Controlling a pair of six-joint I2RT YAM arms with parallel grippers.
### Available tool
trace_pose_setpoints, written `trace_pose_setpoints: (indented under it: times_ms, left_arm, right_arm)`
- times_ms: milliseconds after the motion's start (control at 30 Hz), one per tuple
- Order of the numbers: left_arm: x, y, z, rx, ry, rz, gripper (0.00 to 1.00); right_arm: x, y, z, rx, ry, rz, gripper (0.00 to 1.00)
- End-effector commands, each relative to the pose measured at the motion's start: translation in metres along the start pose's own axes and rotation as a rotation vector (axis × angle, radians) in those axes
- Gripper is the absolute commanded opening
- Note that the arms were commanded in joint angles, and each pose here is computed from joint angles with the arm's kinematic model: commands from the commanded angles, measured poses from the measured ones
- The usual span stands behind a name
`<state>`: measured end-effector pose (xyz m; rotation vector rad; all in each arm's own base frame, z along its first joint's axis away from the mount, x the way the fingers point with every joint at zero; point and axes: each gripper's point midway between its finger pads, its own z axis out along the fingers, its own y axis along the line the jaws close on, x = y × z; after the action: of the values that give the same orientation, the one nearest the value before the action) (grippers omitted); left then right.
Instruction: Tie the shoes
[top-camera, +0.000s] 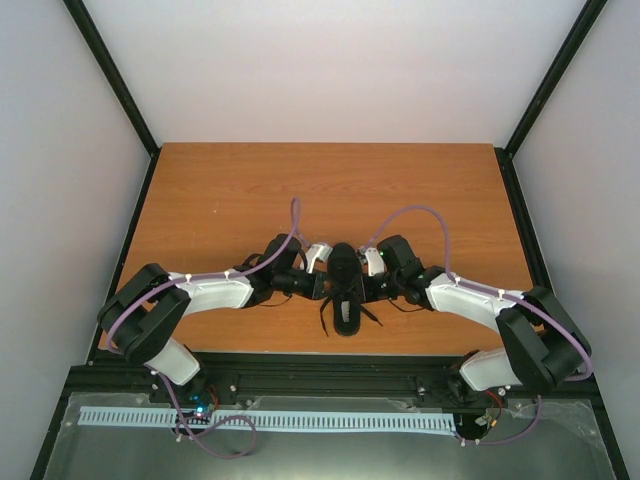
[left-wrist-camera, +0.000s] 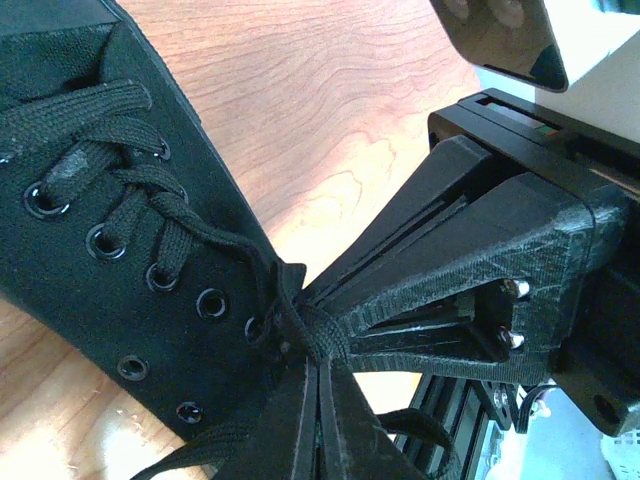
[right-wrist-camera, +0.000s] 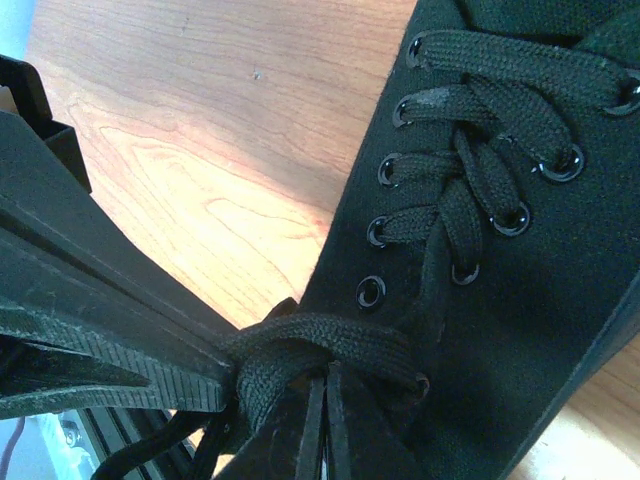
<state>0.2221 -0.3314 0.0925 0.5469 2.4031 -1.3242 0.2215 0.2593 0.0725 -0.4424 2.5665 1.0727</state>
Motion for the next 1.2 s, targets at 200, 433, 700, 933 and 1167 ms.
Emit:
trace_pose_setpoints:
  times_ms: [200, 433, 700, 933, 1167]
  left_arm:
    - [-0.018, -0.003, -0.002, -0.001, -0.080, 0.014, 0.01]
    - [-0.018, -0.004, 0.002, 0.021, -0.079, 0.012, 0.01]
    - [-0.004, -0.009, 0.004, 0.069, -0.032, 0.029, 0.01]
    - [0.012, -0.008, 0.004, 0.086, 0.020, 0.043, 0.02]
    - [-0.002, -0.007, 0.001, 0.044, -0.030, 0.042, 0.17]
  right_arm:
    - [0.008, 0.002, 0.003, -0.005, 0.024, -0.034, 0.03]
    - [0.010, 0.000, 0.008, -0.007, 0.036, -0.034, 0.03]
    - [0.003, -0.004, 0.006, 0.026, -0.003, -0.035, 0.03]
    - [0.003, -0.004, 0.004, 0.020, -0.022, -0.050, 0.03]
    - [0.009, -0.007, 0.004, 0.026, -0.013, -0.043, 0.03]
